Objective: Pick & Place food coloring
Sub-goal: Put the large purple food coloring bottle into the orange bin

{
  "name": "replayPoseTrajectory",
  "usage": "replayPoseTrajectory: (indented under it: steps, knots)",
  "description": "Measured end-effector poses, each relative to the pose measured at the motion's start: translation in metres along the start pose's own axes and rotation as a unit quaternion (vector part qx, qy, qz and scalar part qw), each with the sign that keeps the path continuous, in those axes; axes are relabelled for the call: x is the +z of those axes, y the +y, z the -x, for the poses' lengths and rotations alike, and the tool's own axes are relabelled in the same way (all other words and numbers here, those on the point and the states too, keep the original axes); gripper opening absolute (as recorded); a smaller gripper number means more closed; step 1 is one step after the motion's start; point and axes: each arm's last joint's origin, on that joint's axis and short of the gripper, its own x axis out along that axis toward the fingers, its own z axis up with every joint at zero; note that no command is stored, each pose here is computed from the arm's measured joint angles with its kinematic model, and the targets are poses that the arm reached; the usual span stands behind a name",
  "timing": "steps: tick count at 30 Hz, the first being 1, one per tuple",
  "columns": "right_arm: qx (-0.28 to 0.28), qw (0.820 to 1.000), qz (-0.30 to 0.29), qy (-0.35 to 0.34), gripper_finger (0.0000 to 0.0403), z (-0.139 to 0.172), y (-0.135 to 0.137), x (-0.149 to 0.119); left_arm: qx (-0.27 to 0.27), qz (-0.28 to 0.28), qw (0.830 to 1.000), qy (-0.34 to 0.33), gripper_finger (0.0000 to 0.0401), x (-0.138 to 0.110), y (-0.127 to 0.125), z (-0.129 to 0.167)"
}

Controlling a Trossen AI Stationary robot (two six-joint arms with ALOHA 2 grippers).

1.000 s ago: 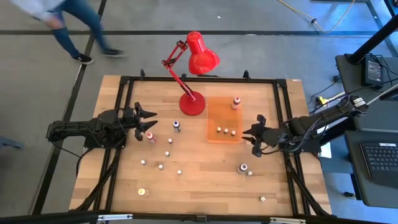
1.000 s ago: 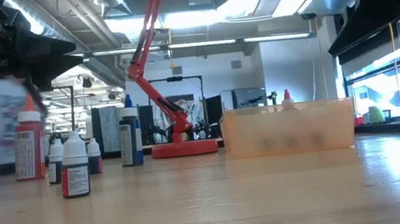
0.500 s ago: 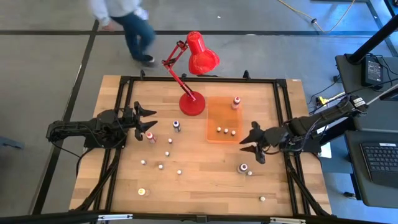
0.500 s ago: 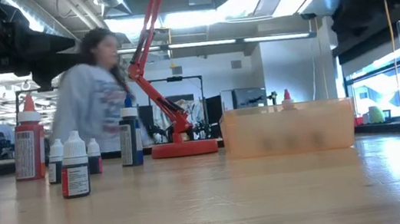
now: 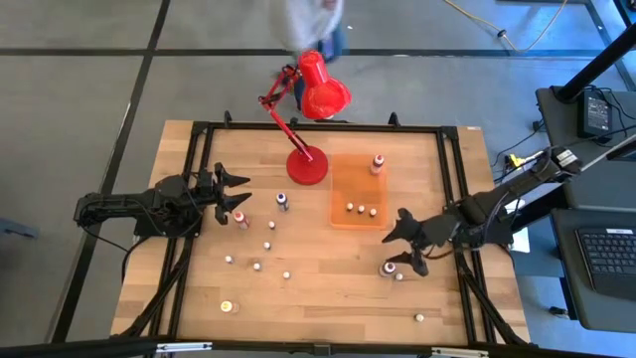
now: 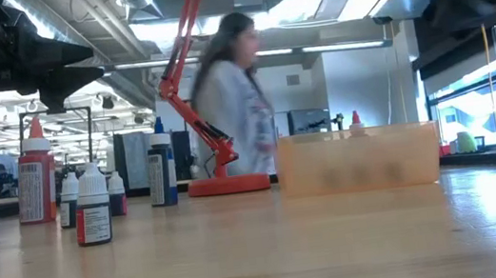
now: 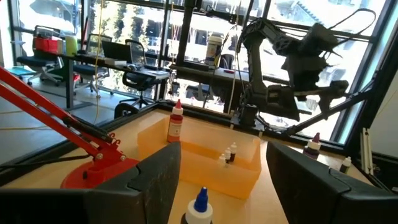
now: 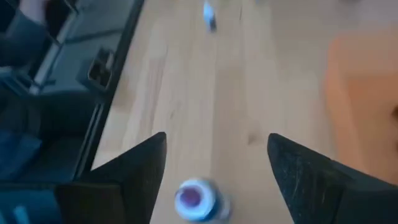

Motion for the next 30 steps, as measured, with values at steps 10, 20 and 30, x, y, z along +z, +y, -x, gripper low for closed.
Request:
replayPoseTrajectory:
  steps: [10,20,30]
  knots:
    - [-0.083,0.987,0.016,0.135,0.0245,-0.016,0.034,0.013,0.001,0.0,1.0,0.0,0.0234,0.0,0.0,0.0]
    - [-0.116,0.97,0.039,0.212,0.0242,-0.045,0.056,0.01,0.001,0.0,1.0,0.0,0.0233,0.0,0.0,0.0]
    - [-0.142,0.957,0.049,0.249,0.0236,-0.064,0.054,-0.002,0.001,0.0,1.0,0.0,0.0234,0.0,0.0,0.0]
